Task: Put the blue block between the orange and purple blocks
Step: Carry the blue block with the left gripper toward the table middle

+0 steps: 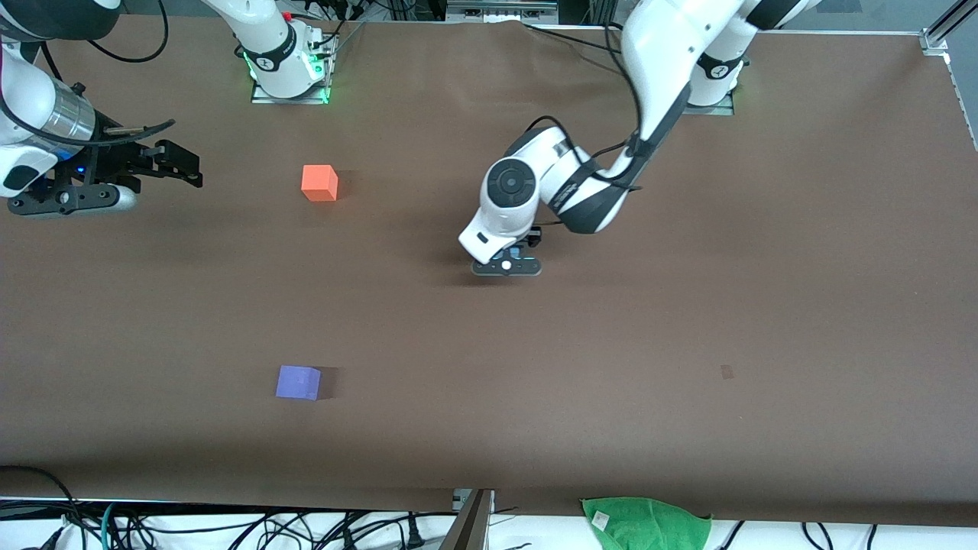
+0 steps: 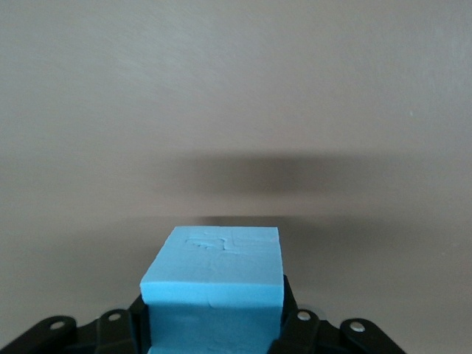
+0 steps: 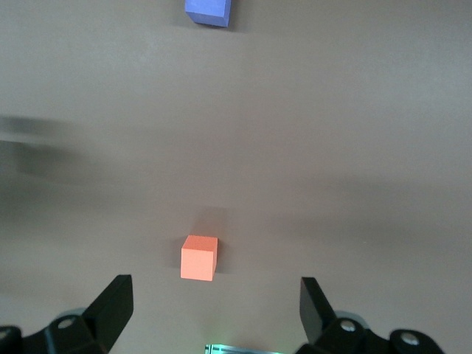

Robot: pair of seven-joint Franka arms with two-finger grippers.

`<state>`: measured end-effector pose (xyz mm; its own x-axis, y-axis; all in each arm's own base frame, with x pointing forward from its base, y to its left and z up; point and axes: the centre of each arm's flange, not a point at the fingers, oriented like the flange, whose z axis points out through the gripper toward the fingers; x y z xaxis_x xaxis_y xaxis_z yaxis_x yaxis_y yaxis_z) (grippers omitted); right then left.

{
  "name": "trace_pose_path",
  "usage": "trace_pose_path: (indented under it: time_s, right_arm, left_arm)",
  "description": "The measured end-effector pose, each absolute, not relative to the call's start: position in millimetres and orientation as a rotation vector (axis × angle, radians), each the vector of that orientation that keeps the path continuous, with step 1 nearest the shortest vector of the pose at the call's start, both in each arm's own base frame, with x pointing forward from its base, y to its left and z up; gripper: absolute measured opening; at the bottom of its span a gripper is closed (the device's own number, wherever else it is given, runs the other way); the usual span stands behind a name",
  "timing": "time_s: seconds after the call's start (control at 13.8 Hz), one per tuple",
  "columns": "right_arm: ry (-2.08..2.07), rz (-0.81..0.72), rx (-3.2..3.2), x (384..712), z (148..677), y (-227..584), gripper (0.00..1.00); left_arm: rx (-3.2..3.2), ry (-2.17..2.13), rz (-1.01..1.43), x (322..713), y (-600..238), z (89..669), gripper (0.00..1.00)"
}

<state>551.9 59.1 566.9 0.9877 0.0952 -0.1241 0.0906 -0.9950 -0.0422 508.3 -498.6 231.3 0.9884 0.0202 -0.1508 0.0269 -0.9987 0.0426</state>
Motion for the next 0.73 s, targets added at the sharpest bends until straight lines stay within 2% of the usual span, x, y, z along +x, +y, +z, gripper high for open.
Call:
trace_pose_path:
  time_s: [0.15, 0.44, 0.58, 0.73]
  right_arm:
    - [-0.144, 0.197, -3.096, 554.0, 562.6, 59.3, 1.00]
    - [-0.144, 0.199, -3.096, 555.4, 558.8, 59.4, 1.00]
    - [-0.144, 0.199, -3.095, 555.6, 557.8, 59.5, 1.00]
    - [-0.152, 0.177, -3.091, 560.6, 552.0, 64.6, 1.00]
  left_arm:
    - [3.087, 0.020, -0.241, 502.0, -507.0, 213.9, 0.62]
    - [3.082, 0.031, -0.220, 508.8, -506.7, 217.4, 0.98]
    - [3.078, 0.041, -0.202, 516.0, -505.5, 230.3, 1.00]
    - [3.104, 0.077, -0.209, 533.1, -486.8, 273.2, 1.00]
